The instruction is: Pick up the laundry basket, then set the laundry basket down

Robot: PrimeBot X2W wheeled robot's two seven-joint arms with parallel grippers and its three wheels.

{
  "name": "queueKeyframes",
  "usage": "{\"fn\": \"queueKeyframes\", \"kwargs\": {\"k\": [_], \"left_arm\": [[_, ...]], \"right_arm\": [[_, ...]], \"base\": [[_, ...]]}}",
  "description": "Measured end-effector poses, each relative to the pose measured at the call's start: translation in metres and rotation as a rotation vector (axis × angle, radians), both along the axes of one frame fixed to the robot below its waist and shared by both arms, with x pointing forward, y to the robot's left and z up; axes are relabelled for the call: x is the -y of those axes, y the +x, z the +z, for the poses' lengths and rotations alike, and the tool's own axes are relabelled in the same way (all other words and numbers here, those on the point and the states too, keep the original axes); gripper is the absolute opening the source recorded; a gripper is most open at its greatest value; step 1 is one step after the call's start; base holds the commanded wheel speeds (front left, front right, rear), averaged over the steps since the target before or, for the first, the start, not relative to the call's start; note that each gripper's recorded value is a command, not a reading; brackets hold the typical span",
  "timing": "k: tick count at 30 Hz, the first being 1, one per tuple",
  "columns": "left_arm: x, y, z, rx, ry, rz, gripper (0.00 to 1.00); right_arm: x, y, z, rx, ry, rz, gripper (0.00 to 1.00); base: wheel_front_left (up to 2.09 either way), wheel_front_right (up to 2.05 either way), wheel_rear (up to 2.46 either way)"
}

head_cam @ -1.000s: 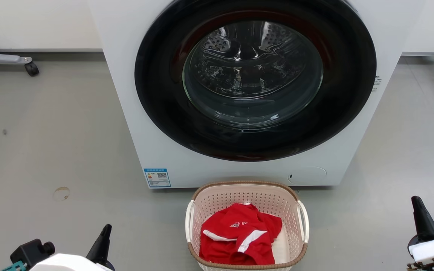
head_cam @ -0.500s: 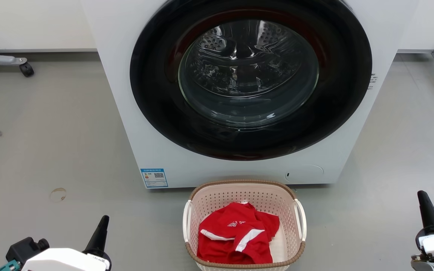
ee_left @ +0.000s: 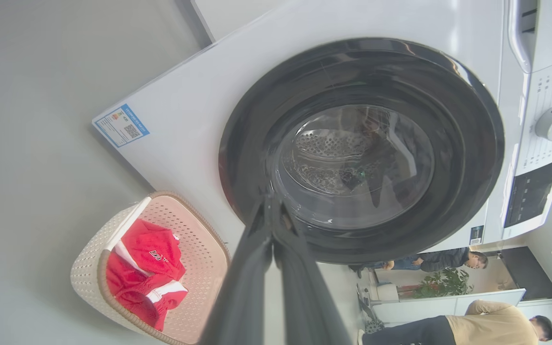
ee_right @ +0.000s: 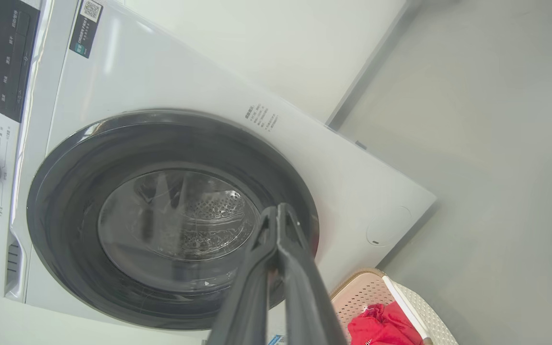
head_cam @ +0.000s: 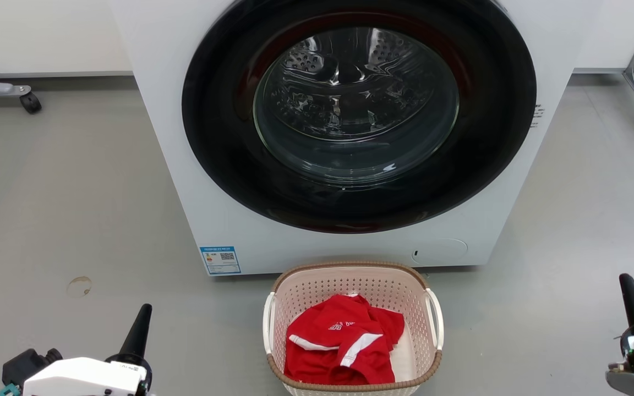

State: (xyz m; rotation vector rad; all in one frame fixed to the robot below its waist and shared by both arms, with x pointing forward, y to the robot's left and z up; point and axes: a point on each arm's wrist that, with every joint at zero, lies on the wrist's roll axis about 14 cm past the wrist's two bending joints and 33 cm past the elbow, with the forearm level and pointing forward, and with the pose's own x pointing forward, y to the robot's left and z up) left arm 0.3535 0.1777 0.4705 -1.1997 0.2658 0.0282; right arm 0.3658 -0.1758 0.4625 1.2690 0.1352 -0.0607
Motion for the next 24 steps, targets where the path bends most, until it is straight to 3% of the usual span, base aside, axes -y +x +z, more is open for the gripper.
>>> {"fn": "queueKeyframes", "kwargs": {"k": [24], "left_arm": [[-0.007, 0.014, 0.005, 0.066, -0.257, 0.106, 0.00]], "right_arm": [[0.018, 0.005, 0.009, 0.026, 0.224, -0.064, 0.00]], "base": [[0.00, 0.00, 0.00]]}}
